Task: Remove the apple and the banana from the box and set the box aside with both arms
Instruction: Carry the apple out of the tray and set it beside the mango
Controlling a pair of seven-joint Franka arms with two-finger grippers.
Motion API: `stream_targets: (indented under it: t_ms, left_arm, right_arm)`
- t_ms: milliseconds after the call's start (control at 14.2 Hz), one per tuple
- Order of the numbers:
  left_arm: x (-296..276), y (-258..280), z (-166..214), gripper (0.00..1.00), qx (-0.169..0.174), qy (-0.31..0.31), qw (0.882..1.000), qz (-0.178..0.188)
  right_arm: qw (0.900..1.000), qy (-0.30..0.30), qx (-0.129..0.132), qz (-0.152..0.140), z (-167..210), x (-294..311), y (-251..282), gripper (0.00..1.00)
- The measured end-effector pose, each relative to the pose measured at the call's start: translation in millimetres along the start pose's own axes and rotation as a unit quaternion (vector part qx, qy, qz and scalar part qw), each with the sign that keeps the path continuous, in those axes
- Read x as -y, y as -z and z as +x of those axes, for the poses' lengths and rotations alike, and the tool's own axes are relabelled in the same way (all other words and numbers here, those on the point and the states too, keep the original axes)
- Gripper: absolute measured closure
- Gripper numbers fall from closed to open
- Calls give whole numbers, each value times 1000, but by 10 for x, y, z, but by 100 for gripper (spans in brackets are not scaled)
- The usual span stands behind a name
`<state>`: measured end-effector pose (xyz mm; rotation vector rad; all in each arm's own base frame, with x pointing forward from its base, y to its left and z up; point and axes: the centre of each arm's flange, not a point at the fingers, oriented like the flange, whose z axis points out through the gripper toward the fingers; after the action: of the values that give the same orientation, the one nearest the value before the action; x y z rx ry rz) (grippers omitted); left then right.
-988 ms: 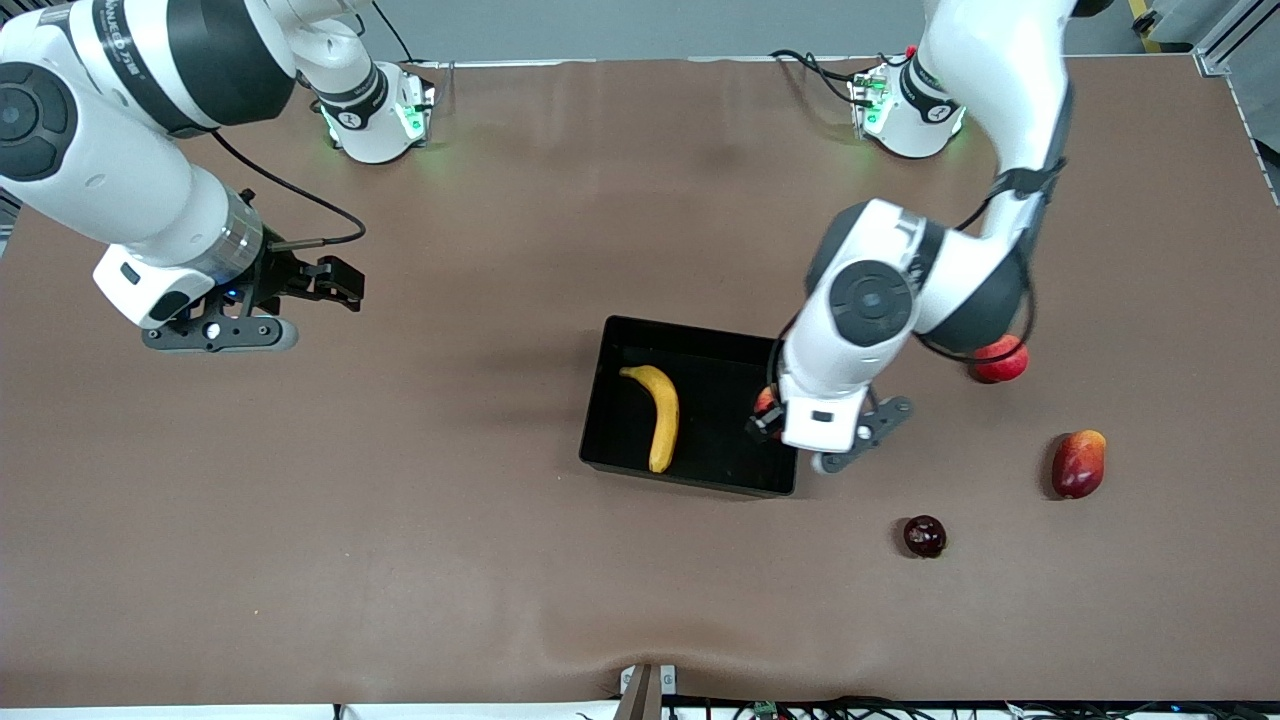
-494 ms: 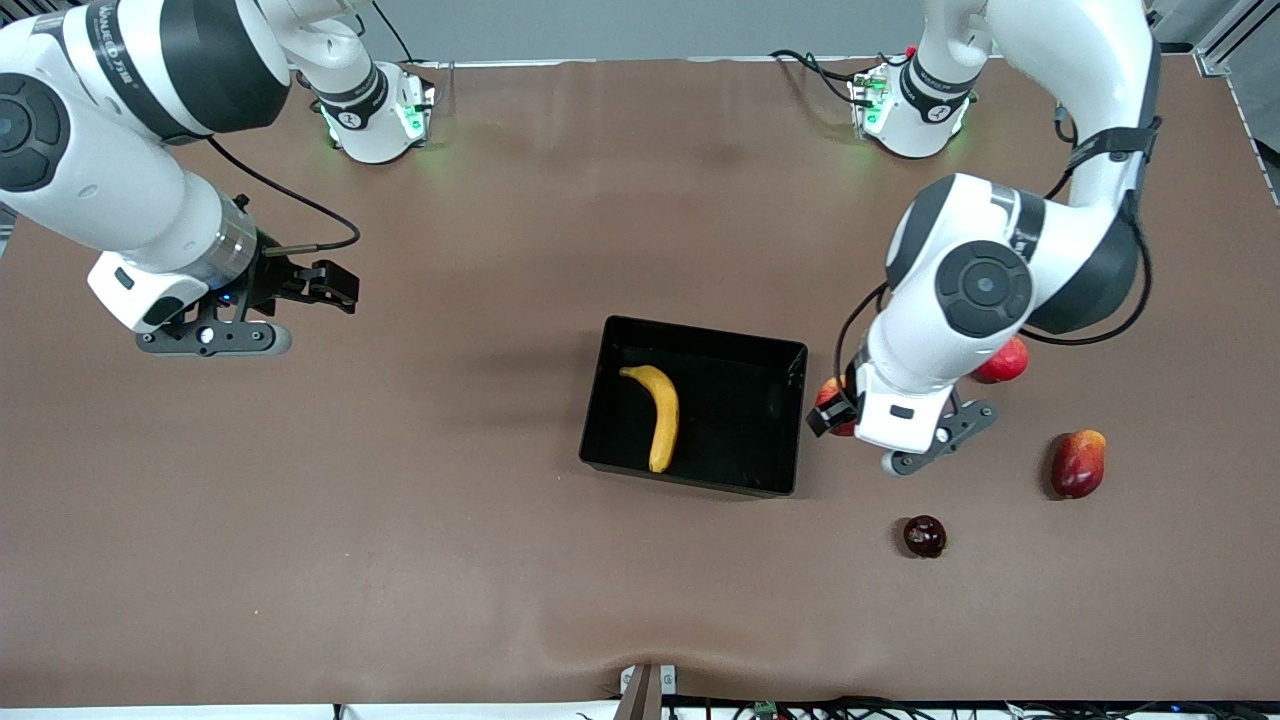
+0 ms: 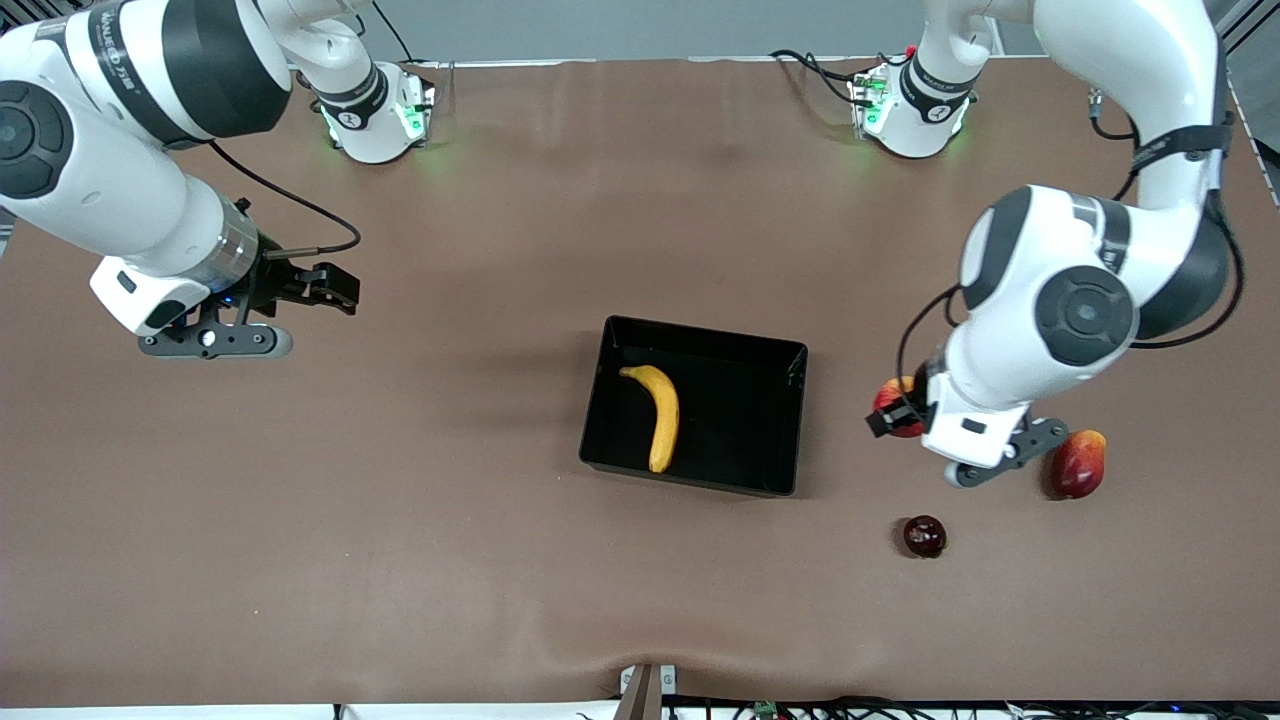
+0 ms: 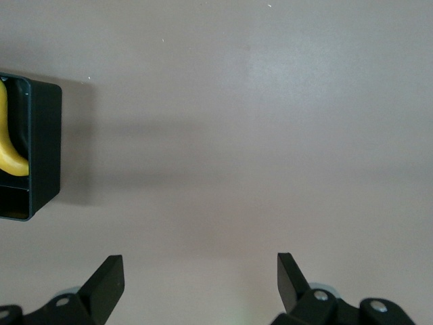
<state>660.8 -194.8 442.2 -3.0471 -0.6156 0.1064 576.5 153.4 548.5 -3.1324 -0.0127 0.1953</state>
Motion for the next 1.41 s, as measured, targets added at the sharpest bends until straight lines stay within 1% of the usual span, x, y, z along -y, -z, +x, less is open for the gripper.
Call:
stream_targets:
  t_ms: [212, 423, 564, 776, 917, 1199, 1411]
  left_arm:
    - [339, -204, 195, 23, 19, -14, 1000, 11]
    - [640, -446, 322, 23, 41, -23, 999, 22]
    - [834, -598, 403, 23, 50, -32, 998, 25]
    - [1184, -920, 550, 23, 42, -55, 997, 42]
    - [1388, -1188, 603, 23, 34, -65, 996, 45]
    - [1767, -1609, 655, 23, 25, -90, 995, 37]
    - [2082, -1786, 764, 23, 7, -119, 993, 26]
  right_arm:
    - [1000, -1, 1, 0, 6, -7, -8, 0]
    - [1000, -1, 1, 0, 7, -9, -10, 0]
    - [1000, -1, 1, 0, 7, -9, -11, 0]
    - [1000, -1, 1, 0, 8, -8, -13, 0]
    - [1000, -1, 1, 0, 9, -7, -15, 0]
    - [1000, -2, 3, -1, 23, -13, -35, 0]
    - [1000, -3, 7, -2, 47, -14, -81, 0]
